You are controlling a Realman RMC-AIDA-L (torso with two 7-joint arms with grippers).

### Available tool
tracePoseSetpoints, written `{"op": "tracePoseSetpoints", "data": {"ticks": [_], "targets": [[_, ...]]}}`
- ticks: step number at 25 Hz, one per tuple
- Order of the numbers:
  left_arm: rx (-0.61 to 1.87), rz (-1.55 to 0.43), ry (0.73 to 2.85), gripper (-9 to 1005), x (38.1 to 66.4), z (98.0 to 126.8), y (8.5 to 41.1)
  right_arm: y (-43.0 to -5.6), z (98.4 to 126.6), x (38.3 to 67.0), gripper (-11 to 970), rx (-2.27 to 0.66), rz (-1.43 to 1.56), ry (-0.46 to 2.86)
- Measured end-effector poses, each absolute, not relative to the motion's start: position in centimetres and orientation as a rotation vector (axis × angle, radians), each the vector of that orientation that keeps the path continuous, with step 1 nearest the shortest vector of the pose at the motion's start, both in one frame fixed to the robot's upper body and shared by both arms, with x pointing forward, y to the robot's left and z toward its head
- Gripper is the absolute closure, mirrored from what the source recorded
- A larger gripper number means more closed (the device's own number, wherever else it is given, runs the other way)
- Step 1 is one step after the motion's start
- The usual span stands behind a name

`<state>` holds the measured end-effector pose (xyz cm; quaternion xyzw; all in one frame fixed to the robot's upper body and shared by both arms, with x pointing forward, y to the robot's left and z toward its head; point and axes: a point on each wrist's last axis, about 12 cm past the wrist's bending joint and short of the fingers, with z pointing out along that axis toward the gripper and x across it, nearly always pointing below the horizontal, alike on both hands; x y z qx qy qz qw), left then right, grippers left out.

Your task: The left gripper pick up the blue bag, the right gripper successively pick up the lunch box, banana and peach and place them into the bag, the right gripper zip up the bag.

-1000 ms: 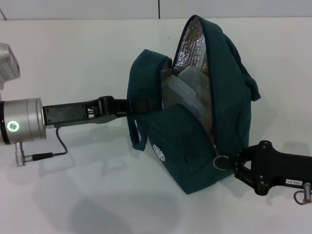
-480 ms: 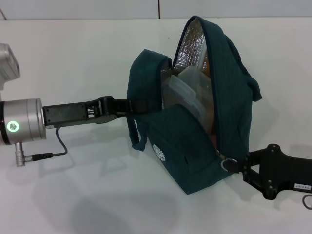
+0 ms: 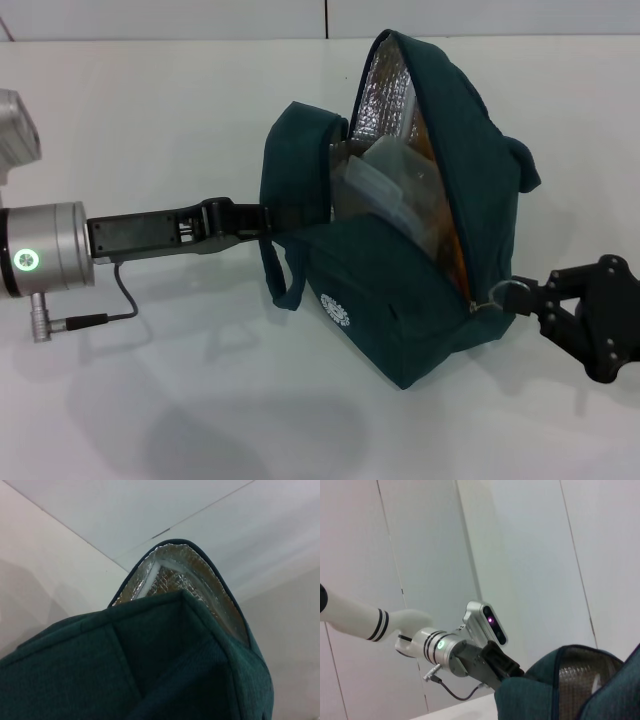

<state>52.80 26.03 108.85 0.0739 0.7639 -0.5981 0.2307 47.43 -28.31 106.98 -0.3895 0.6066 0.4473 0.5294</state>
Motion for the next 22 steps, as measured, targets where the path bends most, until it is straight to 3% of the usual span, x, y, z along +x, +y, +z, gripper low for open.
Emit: {"op": "tracePoseSetpoints", "data": {"ticks": [14, 22], "targets": [[0.344, -1.569, 2.007, 919, 52.7, 108.8, 25.8, -26.1, 108.4, 50.2, 952, -1.0, 1.074, 1.385], [0.283, -1.485, 1.874, 639, 52.6, 108.8, 27.5, -25.0, 109.0, 51.5, 952, -1.026, 1.062, 1.368]]}}
